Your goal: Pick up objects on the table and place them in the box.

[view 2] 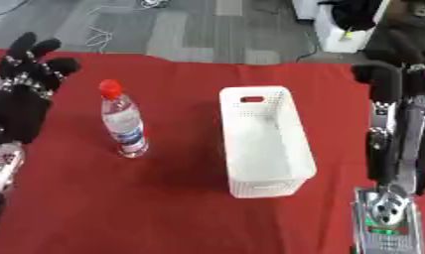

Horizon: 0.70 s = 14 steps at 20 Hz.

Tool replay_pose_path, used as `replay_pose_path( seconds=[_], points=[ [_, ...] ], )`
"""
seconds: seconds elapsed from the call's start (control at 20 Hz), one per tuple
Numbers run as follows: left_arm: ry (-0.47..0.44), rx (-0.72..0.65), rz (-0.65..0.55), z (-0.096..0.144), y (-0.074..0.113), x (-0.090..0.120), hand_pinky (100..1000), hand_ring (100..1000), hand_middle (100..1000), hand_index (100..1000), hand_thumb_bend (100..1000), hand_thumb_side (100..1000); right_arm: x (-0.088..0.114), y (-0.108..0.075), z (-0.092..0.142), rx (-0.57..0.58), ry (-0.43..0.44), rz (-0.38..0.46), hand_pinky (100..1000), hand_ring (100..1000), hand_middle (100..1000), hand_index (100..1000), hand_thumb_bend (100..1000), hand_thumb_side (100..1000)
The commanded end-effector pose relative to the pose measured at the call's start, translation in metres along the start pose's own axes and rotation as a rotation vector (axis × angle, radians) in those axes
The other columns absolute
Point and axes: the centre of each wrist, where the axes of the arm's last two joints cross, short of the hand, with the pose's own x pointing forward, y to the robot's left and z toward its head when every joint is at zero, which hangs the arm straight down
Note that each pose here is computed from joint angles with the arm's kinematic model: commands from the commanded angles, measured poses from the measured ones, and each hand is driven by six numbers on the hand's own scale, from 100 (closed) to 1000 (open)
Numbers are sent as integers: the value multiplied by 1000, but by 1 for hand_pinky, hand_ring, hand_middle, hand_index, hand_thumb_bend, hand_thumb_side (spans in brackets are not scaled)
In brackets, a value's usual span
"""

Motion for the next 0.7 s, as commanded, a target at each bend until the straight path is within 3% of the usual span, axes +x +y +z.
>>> replay_pose_path(
  seconds=[0.05,0.7],
  points=[
    [3,-17,-31,-7,14,7,911,842,878,1000,643,728,3,-2,-2,9,-19,0,638,612,669,871,591,909],
    [82,-88,4,-3,25,-10,926,848,885,1000,631,777,4,-2,-3,21,-22,-15,638,610,669,872,593,902]
  ],
)
